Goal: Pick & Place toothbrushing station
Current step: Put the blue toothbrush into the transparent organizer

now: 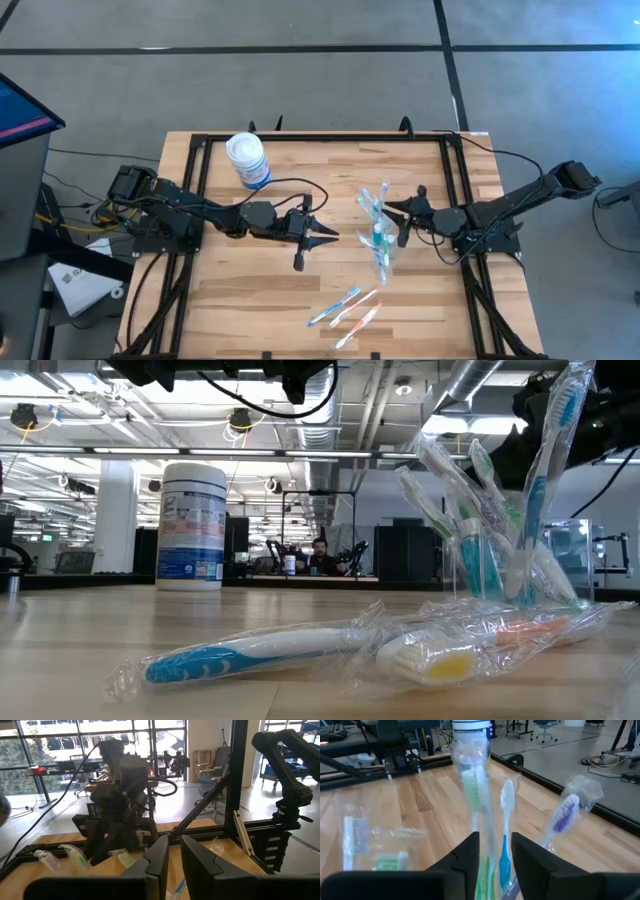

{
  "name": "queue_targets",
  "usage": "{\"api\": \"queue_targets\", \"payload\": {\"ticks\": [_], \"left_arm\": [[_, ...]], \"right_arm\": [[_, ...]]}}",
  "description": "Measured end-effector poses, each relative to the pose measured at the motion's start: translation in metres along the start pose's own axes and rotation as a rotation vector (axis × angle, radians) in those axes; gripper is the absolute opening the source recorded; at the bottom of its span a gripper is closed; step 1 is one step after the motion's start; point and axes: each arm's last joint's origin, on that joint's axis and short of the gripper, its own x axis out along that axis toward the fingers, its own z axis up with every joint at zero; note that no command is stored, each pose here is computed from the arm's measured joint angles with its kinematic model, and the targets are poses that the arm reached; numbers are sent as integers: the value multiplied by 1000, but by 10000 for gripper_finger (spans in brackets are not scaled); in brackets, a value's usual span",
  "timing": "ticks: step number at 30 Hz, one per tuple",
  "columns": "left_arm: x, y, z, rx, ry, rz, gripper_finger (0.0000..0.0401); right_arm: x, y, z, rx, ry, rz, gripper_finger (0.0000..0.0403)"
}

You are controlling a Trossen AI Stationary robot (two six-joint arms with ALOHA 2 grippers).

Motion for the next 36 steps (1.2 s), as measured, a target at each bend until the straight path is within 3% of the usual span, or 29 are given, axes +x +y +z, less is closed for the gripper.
{"api": "queue_targets", "payload": {"ticks": [9, 16, 24, 36], "left_arm": [[0, 0, -1, -1, 11, -2, 44], [-1, -5, -11, -134, 116, -53, 44], [-5, -35, -24, -241, 247, -136, 44], [0, -81, -86, -441, 491, -138, 72]], "right_arm": [[0, 6, 13, -63, -14, 12, 76], [-5, 15, 28, -114, 23, 34, 76], [-16, 29, 57, -149, 43, 62, 76], [-27, 39, 71, -119, 61, 116, 76]]}}
